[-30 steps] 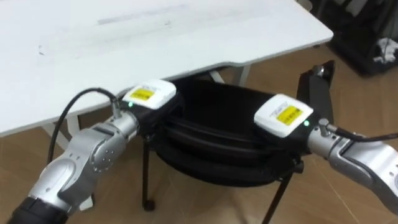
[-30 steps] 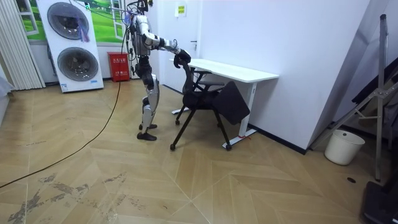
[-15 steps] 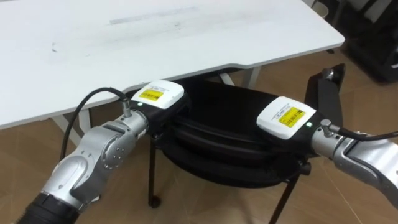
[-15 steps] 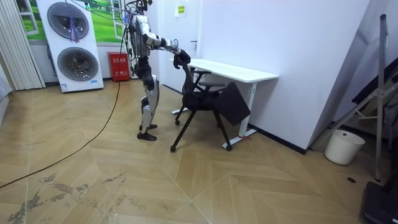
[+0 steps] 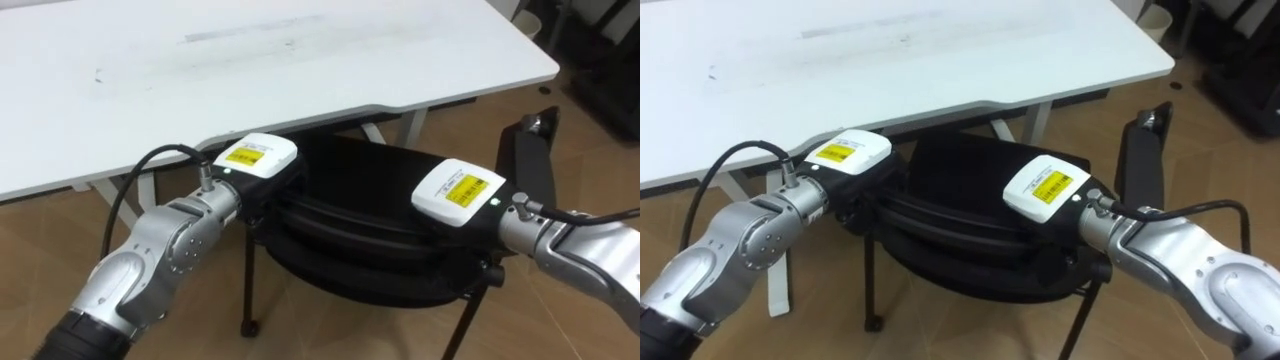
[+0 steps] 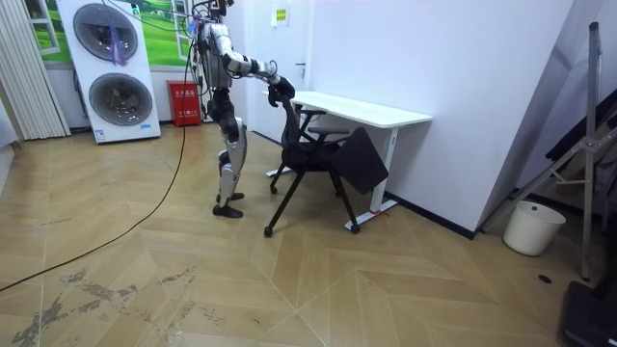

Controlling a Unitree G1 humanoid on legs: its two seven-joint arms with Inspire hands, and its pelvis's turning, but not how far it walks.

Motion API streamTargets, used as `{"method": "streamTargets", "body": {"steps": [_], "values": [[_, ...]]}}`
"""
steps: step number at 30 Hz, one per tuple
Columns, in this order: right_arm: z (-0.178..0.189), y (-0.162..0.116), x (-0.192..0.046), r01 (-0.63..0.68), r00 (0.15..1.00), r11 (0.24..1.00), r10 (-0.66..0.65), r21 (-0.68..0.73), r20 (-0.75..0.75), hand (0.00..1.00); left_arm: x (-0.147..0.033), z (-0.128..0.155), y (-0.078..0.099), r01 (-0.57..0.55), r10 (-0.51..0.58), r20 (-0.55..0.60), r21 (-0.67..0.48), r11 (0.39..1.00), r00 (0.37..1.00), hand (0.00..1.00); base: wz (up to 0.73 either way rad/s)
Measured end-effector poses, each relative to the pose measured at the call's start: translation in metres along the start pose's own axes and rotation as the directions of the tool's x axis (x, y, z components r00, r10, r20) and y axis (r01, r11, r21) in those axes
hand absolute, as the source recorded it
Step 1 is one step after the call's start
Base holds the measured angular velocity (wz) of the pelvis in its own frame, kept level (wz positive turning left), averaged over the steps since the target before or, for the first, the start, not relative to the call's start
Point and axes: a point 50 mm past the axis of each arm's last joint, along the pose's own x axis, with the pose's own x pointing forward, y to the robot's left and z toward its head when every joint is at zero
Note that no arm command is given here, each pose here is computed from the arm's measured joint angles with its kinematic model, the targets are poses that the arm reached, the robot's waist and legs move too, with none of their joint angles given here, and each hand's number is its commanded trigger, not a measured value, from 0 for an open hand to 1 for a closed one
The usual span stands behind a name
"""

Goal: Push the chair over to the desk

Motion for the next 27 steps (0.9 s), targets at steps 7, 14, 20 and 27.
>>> {"method": "streamTargets", "body": {"steps": [7, 14, 20, 27], "values": [[0.0024, -0.0001, 0.0009, -0.004, 1.000, 1.000, 0.003, 0.003, 0.006, 1.00, -0.0003, -0.0006, -0.0009, 0.011, -0.011, -0.001, -0.001, 1.000, 1.000, 1.00, 0.01], [0.0015, 0.0003, 0.0001, -0.008, 1.000, 1.000, 0.008, -0.002, 0.005, 1.00, -0.0001, -0.0004, -0.0011, 0.013, -0.013, -0.001, -0.001, 1.000, 1.000, 1.00, 0.03], [0.0019, 0.0004, 0.0002, -0.008, 1.000, 1.000, 0.008, -0.003, 0.009, 1.00, 0.0000, -0.0007, -0.0015, 0.013, -0.013, -0.002, -0.002, 1.000, 1.000, 1.00, 0.00], [0.0022, 0.0004, 0.0004, -0.008, 1.000, 1.000, 0.008, -0.001, 0.010, 0.00, 0.0006, -0.0008, -0.0023, 0.013, -0.013, -0.005, -0.007, 1.000, 1.000, 0.00, 0.03]]}}
